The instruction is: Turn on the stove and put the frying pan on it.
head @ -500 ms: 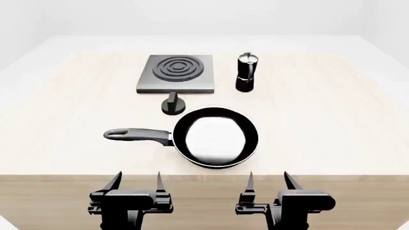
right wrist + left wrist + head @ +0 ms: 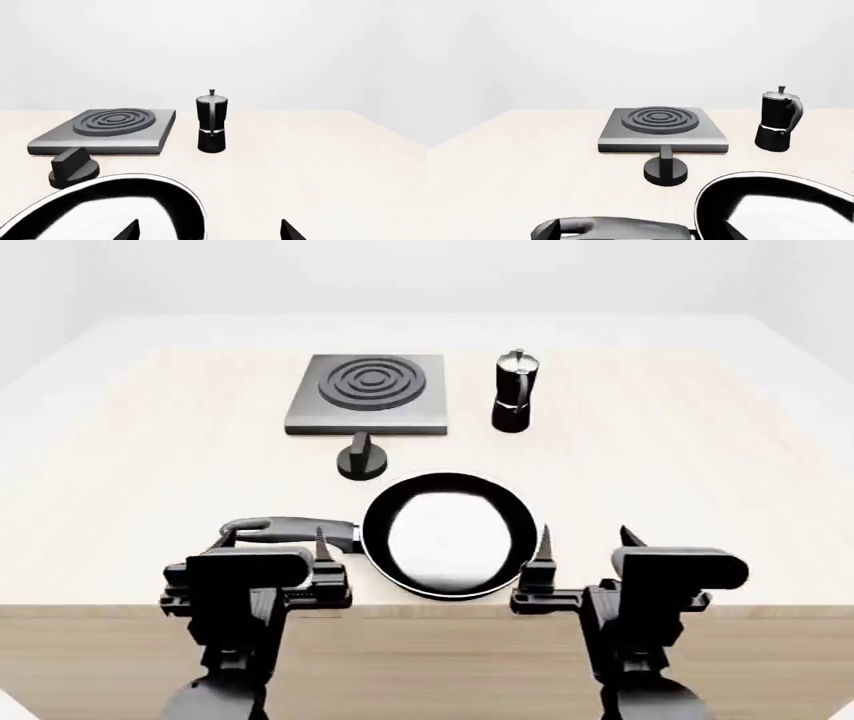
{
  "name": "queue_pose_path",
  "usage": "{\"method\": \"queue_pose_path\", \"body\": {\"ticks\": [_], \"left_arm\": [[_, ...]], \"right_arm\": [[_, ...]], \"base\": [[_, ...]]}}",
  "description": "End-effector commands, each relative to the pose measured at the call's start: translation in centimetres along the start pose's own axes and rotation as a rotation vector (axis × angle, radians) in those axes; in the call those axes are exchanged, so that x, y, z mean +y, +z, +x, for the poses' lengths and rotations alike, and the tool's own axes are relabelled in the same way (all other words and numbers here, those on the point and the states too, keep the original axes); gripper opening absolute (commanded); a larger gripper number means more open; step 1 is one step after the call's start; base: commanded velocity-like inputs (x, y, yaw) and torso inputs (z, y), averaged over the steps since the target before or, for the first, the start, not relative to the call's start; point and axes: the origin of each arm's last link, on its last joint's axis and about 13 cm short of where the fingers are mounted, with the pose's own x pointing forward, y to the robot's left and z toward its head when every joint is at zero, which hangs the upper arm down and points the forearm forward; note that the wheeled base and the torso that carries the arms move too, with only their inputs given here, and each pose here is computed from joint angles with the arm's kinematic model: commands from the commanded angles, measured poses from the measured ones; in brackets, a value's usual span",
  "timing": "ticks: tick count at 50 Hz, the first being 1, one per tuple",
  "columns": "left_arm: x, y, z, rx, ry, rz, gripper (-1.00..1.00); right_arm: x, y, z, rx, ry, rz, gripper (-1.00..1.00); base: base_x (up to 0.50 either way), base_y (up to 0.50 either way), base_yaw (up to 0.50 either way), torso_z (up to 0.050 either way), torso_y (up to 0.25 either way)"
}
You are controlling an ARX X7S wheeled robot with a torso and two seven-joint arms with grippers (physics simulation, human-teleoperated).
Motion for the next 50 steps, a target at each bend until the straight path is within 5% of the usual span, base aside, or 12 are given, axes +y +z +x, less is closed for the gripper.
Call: {"method": "queue_pose_path", "body": {"ticks": [1, 6, 8, 14, 21, 28, 50], "left_arm": [[0.1, 8.4, 1.3, -0.103, -0.019, 0.02, 1.0], [0.2, 7.6, 1.4, -0.096, -0.014, 0.021, 1.0], [0.4, 7.7, 1.4, -0.096, -0.008, 0.015, 1.0], [0.8, 8.0, 1.6, -0.109, 0.002, 0.011, 1.0], [1.0, 7.6, 1.7, -0.105, 0.011, 0.005, 1.0], [1.1, 7.8, 1.7, -0.111, 0.014, 0.01, 1.0], [1.1, 7.4, 1.9, -0.105, 0.017, 0.026, 1.0]], "right_arm": [[-0.6, 7.7, 0.6, -0.084, -0.007, -0.05, 1.0], [-0.8, 6.9, 0.8, -0.063, -0.028, -0.051, 1.0], [-1.7, 6.9, 1.1, -0.072, -0.136, -0.074, 1.0], [-8.7, 7.2, 1.4, -0.079, -0.595, -0.028, 1.0], [-13.2, 6.0, -1.1, -0.046, -0.851, -0.031, 1.0], [-14.4, 5.3, -2.4, -0.025, -0.882, -0.015, 1.0], [-14.0, 4.7, -1.8, -0.003, -0.835, -0.021, 1.0]], "base": [[0.0, 0.0, 0.0, 0.0, 0.0], [0.0, 0.0, 0.0, 0.0, 0.0], [0.0, 0.0, 0.0, 0.0, 0.0], [0.0, 0.0, 0.0, 0.0, 0.0], [0.0, 0.0, 0.0, 0.0, 0.0], [0.26, 0.0, 0.0, 0.0, 0.0], [0.5, 0.0, 0.0, 0.0, 0.0]]}}
